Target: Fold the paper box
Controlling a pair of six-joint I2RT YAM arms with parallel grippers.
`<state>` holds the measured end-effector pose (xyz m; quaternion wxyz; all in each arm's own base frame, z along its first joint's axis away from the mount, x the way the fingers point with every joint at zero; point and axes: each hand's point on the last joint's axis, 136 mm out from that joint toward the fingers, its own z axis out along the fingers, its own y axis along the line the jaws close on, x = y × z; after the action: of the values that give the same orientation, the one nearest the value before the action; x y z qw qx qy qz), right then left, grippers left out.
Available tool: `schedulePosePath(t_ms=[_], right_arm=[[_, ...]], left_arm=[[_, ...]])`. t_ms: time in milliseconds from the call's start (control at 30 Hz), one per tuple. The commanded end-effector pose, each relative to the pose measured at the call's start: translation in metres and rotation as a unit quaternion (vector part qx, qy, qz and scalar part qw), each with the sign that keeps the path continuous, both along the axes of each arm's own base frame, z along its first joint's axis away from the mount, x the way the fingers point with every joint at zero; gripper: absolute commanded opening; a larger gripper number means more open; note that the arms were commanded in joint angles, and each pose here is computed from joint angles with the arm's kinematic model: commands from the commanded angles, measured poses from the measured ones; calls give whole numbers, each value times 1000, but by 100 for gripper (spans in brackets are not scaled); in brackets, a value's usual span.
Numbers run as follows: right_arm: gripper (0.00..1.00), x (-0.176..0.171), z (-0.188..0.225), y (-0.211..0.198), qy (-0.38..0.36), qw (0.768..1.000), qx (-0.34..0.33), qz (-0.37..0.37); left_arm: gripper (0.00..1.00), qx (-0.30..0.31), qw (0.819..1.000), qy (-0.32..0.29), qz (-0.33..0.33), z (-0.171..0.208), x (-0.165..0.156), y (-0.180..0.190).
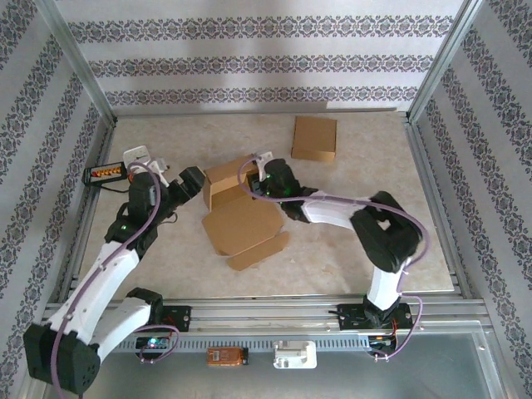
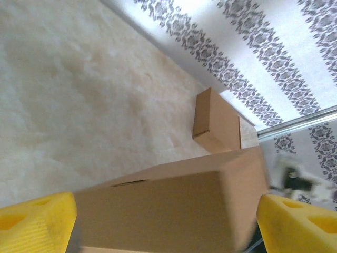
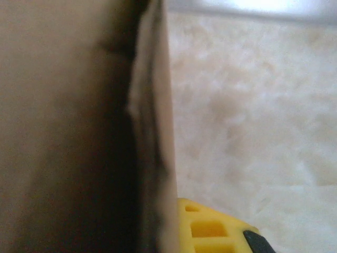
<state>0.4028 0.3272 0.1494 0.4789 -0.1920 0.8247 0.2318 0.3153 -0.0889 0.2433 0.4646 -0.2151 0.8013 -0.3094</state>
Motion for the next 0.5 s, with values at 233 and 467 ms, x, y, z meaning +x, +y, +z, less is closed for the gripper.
schedulePosePath(t_ms=[233, 467], right_arm=[[9, -31, 131, -12, -146, 967, -138, 158], [7, -42, 113, -20, -265, 828, -424, 255]], left_arm=[[98, 198, 958, -149, -142, 70, -44, -13], [100, 256, 888, -247, -292, 97, -94, -54]])
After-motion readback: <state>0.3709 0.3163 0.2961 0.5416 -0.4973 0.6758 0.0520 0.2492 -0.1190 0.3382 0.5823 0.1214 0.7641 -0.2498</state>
